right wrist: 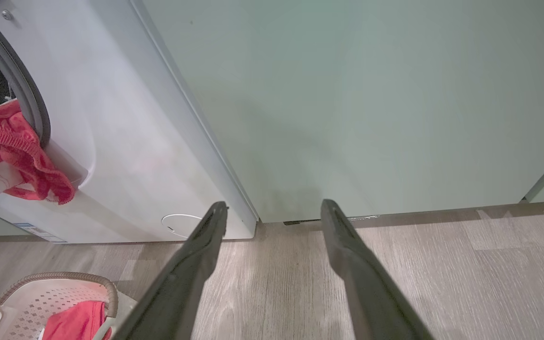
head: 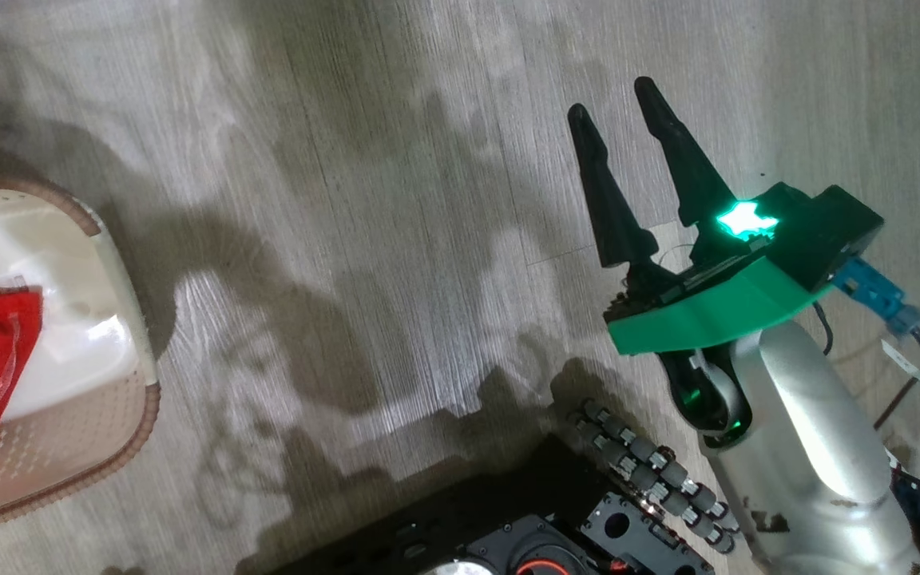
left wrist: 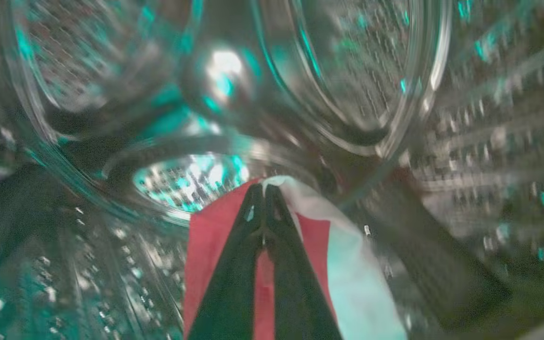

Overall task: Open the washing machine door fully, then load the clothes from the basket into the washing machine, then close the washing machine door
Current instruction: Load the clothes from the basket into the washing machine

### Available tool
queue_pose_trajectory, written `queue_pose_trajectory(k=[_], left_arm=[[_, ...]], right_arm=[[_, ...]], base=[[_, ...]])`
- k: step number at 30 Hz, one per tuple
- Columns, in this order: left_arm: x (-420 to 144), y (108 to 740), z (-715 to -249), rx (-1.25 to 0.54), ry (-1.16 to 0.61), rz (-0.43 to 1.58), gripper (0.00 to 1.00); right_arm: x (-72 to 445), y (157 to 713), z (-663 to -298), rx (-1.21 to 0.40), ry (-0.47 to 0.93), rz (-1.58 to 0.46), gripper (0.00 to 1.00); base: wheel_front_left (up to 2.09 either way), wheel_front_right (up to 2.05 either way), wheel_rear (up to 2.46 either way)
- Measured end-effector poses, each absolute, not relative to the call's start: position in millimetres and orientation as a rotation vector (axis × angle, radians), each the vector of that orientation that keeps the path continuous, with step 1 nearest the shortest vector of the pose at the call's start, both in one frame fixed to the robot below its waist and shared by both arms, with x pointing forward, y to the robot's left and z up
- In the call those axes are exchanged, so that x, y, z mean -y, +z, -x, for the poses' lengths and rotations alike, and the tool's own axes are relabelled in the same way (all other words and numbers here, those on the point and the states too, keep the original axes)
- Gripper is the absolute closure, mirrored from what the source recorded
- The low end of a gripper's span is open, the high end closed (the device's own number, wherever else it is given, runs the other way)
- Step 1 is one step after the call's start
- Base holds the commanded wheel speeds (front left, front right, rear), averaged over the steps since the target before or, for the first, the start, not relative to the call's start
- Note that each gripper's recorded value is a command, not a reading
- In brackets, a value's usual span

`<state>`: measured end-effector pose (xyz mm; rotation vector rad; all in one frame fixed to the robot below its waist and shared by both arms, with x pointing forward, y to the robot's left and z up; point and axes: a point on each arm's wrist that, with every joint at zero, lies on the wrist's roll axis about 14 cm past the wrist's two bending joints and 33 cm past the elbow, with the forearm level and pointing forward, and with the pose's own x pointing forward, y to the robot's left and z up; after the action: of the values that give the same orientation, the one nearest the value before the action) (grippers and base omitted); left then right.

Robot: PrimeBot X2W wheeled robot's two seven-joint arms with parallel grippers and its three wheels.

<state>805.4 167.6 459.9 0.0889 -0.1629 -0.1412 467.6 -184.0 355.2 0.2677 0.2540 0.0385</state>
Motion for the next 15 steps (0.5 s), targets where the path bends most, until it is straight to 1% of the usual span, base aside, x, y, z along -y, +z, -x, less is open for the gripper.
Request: queue_pose_trajectory(k=[6,7,8,9,15], left_arm=[[-149,412,-803,0.027,-0.209,-0.156,1.0],[-147,409,-803,0.018,-0.214,-0.159,0.76],[-145,407,-804,0.013,-0.218,-0.163,0.23],[-143,410,-806,0.016,-0.217,-0.144,0.0],[-141,424,-808,0.029,-0.22,-0.13,0.0]], right_arm=[[186,353,-466,-0.264,0.032,-0.27,0.0],[186,352,-465,-0.265,0.03,-0.269,0.0],[187,352,-465,-0.265,0.027,-0.272,0.0],[188,353,-465,-0.265,0.024,-0.273,0.0],[188,357,-465,-0.255,0.026,-0.274,0.0]], base=[[0.0,0.0,0.0],[0.0,0.0,0.0],[0.0,0.0,0.0],[0.0,0.0,0.0],[0.0,0.0,0.0]])
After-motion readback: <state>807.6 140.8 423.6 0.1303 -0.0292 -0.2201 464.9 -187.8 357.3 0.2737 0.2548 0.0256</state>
